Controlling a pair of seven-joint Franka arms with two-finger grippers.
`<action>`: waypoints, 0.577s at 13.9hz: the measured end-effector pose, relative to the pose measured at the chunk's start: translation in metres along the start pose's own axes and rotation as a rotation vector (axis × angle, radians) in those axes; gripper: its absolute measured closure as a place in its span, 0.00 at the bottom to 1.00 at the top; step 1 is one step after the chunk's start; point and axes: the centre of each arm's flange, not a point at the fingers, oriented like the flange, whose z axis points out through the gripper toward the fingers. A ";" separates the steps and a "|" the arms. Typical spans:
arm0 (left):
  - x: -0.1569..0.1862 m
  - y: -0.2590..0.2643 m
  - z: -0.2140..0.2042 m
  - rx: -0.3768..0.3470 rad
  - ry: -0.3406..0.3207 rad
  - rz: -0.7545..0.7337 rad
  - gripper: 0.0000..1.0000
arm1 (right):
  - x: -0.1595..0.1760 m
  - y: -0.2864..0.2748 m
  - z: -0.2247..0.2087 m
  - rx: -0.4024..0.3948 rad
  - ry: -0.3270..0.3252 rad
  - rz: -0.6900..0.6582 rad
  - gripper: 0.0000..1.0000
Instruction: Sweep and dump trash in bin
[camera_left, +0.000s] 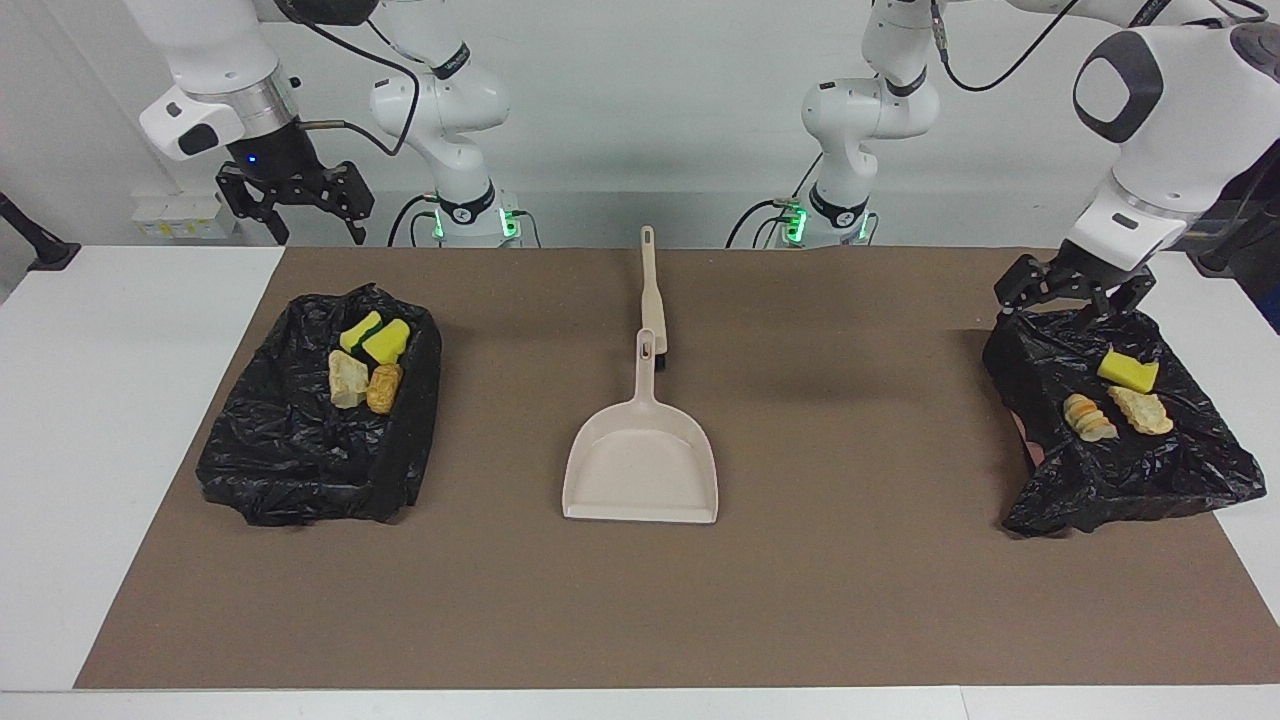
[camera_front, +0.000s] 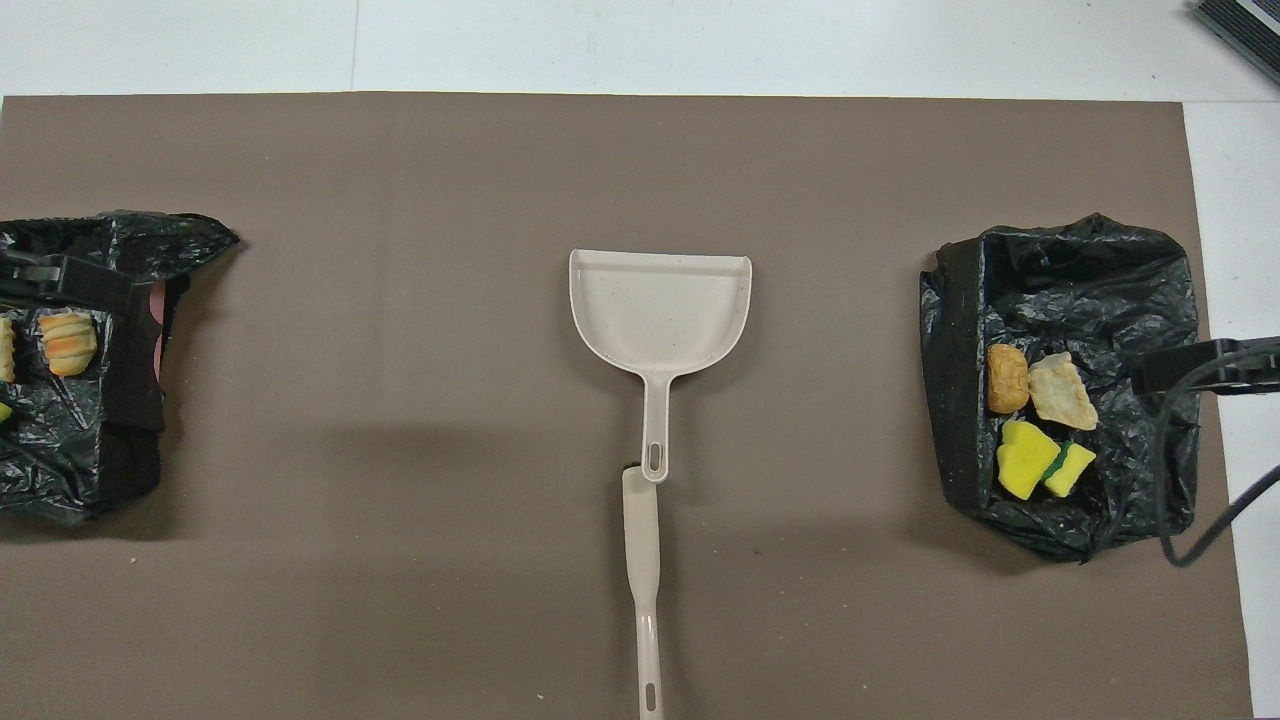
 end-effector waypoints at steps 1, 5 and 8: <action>-0.007 0.001 -0.007 -0.002 -0.009 -0.005 0.00 | 0.000 0.000 0.000 0.000 0.000 0.000 0.00; -0.028 0.006 -0.014 -0.014 -0.076 -0.006 0.00 | 0.000 0.000 0.000 0.000 0.000 0.000 0.00; -0.036 0.008 -0.004 -0.018 -0.094 -0.005 0.00 | 0.000 0.000 0.000 0.000 0.000 0.000 0.00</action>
